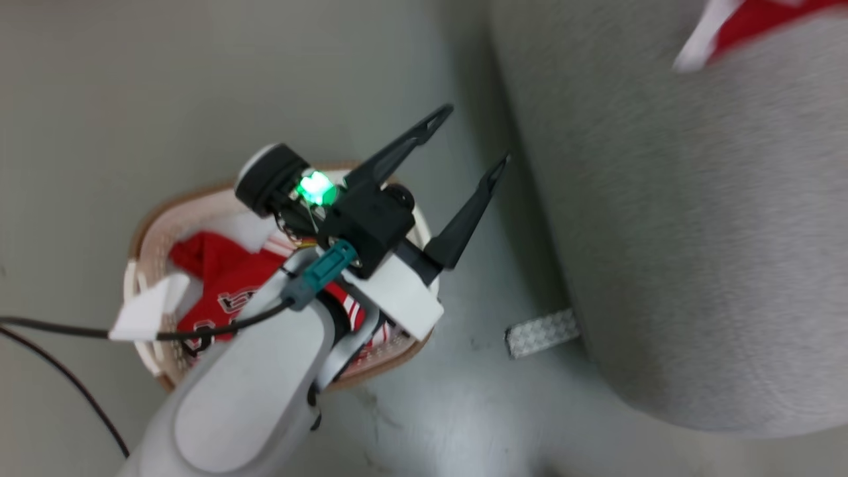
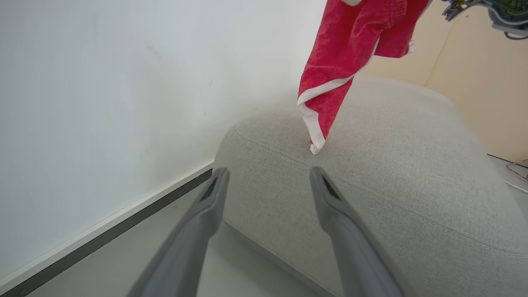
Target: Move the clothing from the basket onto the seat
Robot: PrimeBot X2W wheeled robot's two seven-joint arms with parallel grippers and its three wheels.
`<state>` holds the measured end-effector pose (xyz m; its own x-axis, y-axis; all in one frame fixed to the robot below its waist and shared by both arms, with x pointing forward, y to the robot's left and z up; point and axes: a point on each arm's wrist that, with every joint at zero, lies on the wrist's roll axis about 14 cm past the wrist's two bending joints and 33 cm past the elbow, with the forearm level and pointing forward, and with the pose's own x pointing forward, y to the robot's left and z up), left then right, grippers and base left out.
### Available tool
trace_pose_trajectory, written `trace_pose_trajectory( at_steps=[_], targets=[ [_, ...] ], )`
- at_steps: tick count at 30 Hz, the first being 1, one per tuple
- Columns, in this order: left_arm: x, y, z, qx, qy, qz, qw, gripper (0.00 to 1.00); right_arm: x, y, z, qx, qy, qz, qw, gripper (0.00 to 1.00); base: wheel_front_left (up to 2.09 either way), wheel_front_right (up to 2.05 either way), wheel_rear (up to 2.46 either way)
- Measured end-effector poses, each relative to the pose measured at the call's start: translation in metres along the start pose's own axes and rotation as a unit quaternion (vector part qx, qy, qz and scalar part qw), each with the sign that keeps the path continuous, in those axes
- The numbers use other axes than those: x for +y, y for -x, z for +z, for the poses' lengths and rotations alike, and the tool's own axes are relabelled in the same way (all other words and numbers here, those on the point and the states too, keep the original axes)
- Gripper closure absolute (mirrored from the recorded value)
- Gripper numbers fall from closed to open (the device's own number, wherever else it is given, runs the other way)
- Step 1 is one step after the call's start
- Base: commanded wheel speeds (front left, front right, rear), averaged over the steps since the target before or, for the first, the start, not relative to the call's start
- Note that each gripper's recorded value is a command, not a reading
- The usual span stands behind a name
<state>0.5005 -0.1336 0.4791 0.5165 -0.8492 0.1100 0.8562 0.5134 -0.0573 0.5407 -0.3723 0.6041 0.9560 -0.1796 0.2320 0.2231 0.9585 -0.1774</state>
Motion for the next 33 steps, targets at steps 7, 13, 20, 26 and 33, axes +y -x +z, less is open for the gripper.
trace_pose_trajectory(
  at_steps=[7,13,20,26,33],
  targets=[
    [0.039,0.019,-0.058,0.034,0.035,0.044,0.998,0.00,-0.072,-0.031,-0.067,0.079,0.090,-0.104,0.987,1.00,0.00,0.00,0.00],
    [0.052,0.051,-0.098,0.075,0.067,0.086,0.991,0.00,-0.079,0.018,-0.177,0.196,0.086,-0.158,0.964,0.92,0.00,0.00,0.00],
    [0.052,0.076,-0.112,0.106,0.068,0.102,0.987,0.00,-0.044,0.076,-0.225,0.263,0.036,-0.164,0.950,0.00,0.00,0.00,0.00],
    [0.057,0.084,-0.086,0.088,0.054,0.130,0.986,0.00,-0.021,0.105,-0.192,0.231,0.025,-0.141,0.962,0.00,0.00,0.00,0.00],
    [0.048,0.103,-0.044,0.058,0.050,0.171,0.982,0.00,-0.006,0.145,-0.139,0.187,0.002,-0.119,0.975,0.00,0.00,0.00,0.00]
  ],
)
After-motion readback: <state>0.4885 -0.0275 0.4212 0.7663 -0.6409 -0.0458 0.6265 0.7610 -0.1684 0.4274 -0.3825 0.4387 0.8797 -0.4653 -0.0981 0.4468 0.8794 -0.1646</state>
